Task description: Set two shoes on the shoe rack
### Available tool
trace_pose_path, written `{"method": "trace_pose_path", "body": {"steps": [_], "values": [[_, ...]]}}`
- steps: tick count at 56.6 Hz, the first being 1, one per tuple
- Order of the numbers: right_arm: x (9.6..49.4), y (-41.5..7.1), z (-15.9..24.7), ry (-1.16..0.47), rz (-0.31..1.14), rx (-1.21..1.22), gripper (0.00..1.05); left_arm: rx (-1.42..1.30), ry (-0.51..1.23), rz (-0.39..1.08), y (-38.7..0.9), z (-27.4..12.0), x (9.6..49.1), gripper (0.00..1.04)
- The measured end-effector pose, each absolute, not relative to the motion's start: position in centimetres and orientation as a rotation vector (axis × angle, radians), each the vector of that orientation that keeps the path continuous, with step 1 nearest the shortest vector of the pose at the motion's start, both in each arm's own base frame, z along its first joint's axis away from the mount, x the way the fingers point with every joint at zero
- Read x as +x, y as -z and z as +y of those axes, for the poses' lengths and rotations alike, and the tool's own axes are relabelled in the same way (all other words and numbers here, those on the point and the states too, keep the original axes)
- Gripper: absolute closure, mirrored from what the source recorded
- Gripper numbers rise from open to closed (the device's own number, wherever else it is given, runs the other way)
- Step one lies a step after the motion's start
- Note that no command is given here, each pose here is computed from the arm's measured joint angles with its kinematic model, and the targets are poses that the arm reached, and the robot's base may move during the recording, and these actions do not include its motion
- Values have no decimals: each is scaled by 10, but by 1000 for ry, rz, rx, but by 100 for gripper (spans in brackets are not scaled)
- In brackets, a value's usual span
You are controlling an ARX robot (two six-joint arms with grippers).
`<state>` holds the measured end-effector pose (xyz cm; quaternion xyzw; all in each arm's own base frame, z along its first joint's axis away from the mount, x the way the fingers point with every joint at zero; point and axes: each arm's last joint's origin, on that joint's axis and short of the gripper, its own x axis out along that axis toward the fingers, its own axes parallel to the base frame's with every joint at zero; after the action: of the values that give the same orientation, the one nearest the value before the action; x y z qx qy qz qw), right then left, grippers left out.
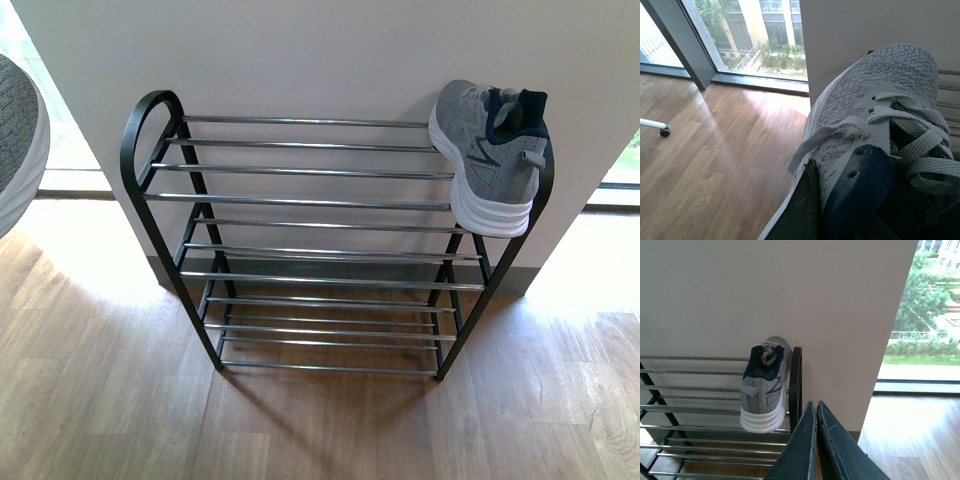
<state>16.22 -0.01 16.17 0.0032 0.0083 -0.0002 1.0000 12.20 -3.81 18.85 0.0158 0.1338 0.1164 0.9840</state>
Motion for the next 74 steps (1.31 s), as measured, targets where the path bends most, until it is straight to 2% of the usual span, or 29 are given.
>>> {"method": "trace_pose_path", "body": {"steps": [40,74], "values": [[123,-173,0,0,-18,6,103,32,-234,269,-189,-38,122,103],[109,-173,0,1,-20,6,103,32,-234,269,-189,-38,122,103]]}}
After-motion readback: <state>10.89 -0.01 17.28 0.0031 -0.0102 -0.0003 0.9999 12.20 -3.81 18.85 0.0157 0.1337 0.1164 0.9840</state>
